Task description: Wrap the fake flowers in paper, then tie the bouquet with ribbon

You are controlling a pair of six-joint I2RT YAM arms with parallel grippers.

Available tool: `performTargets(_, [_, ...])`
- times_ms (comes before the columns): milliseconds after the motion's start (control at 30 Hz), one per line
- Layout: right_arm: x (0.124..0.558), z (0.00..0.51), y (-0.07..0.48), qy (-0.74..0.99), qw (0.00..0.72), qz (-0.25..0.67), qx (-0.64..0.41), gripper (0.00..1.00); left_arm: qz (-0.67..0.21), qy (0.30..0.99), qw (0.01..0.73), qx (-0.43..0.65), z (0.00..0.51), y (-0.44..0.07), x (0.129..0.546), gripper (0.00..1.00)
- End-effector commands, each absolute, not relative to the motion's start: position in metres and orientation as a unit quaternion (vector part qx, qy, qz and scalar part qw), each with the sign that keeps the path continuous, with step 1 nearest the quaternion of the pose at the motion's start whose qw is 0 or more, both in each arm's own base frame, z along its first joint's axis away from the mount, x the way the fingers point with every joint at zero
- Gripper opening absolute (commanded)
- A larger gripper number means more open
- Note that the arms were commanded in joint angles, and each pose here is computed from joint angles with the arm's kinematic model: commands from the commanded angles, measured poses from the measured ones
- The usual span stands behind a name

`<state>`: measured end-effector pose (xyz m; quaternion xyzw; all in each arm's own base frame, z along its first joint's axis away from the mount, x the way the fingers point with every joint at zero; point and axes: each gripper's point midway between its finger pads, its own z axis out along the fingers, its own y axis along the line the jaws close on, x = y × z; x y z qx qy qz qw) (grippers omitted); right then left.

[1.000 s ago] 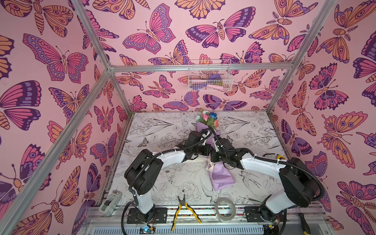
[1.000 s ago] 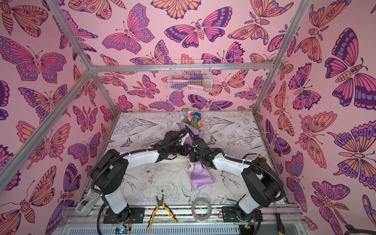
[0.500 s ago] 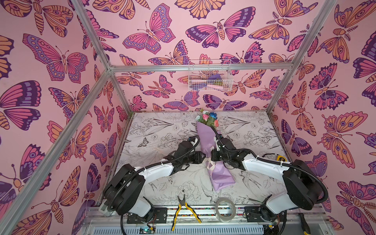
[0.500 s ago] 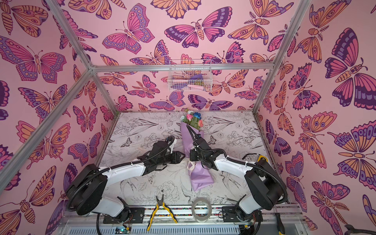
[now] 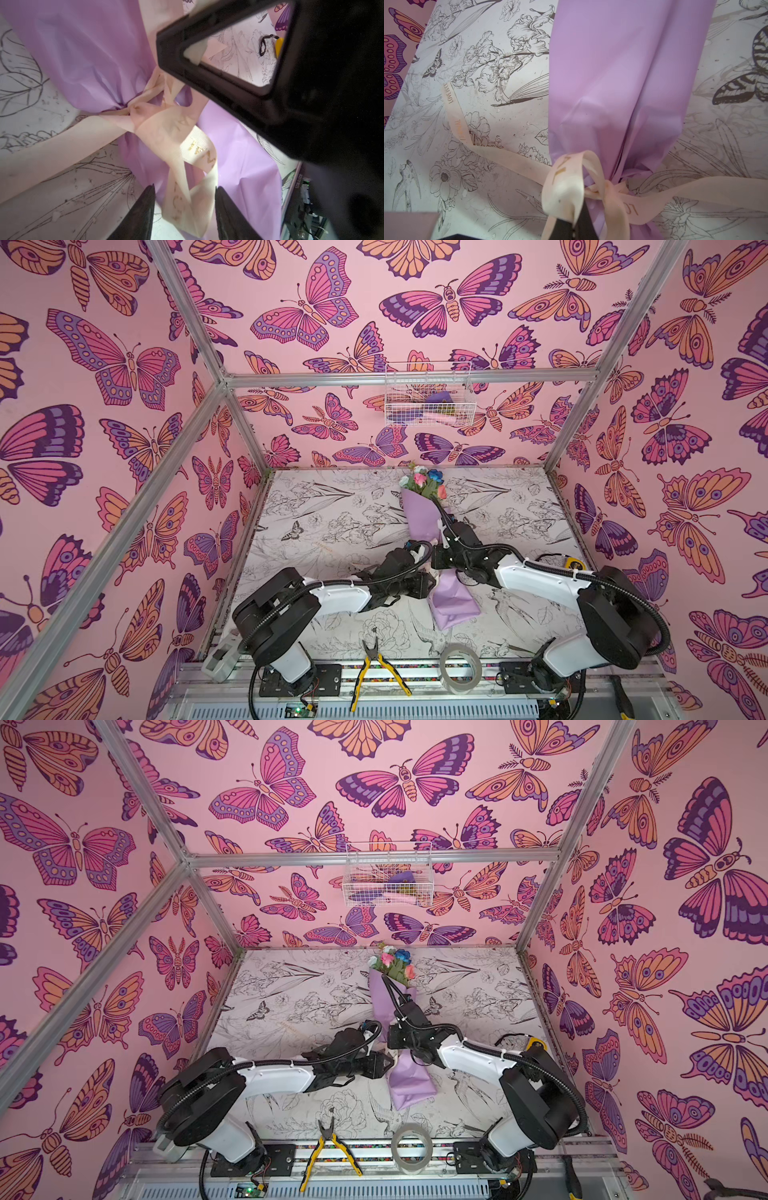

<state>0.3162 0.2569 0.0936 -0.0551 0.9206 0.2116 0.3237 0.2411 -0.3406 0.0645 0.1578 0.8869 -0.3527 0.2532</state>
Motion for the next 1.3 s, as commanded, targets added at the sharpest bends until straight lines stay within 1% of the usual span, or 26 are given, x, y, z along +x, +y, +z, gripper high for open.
performTargets(0, [0.316, 0.101, 0.255, 0.918, 0.331, 0.213, -0.045, 0.00, -0.343, 0.884, 0.281, 0.149, 0.070, -0.342, 0.253, 0.44])
performTargets(167, [0.316, 0.101, 0.253, 0.919, 0.330, 0.210, -0.044, 0.00, -0.340, 0.881, 0.299, 0.139, 0.076, -0.337, 0.257, 0.43])
performTargets(200, [0.316, 0.100, 0.253, 0.920, 0.329, 0.210, -0.043, 0.00, -0.340, 0.880, 0.302, 0.138, 0.077, -0.337, 0.257, 0.40])
performTargets(233, [0.317, 0.101, 0.254, 0.919, 0.330, 0.210, -0.043, 0.00, -0.341, 0.880, 0.303, 0.137, 0.078, -0.337, 0.258, 0.38])
performTargets(267, [0.317, 0.101, 0.254, 0.920, 0.329, 0.210, -0.043, 0.00, -0.341, 0.879, 0.303, 0.137, 0.078, -0.337, 0.257, 0.33])
performTargets(367, [0.320, 0.103, 0.250, 0.922, 0.331, 0.198, -0.039, 0.00, -0.340, 0.880, 0.302, 0.136, 0.077, -0.336, 0.257, 0.14])
performTargets(400, [0.322, 0.103, 0.247, 0.923, 0.330, 0.194, -0.036, 0.00, -0.340, 0.880, 0.302, 0.135, 0.076, -0.336, 0.257, 0.09])
performTargets(600, [0.331, 0.104, 0.232, 0.928, 0.323, 0.184, -0.020, 0.00, -0.333, 0.882, 0.310, 0.125, 0.077, -0.328, 0.258, 0.00])
performTargets(800, [0.335, 0.105, 0.223, 0.930, 0.321, 0.180, -0.013, 0.00, -0.323, 0.885, 0.311, 0.122, 0.071, -0.322, 0.259, 0.00])
performTargets(1033, [0.337, 0.116, 0.218, 0.928, 0.333, 0.166, -0.030, 0.00, -0.311, 0.888, 0.315, 0.124, 0.066, -0.322, 0.263, 0.00])
performTargets(1267, [0.344, 0.116, 0.195, 0.933, 0.330, 0.141, -0.015, 0.00, -0.301, 0.891, 0.317, 0.121, 0.061, -0.321, 0.270, 0.00])
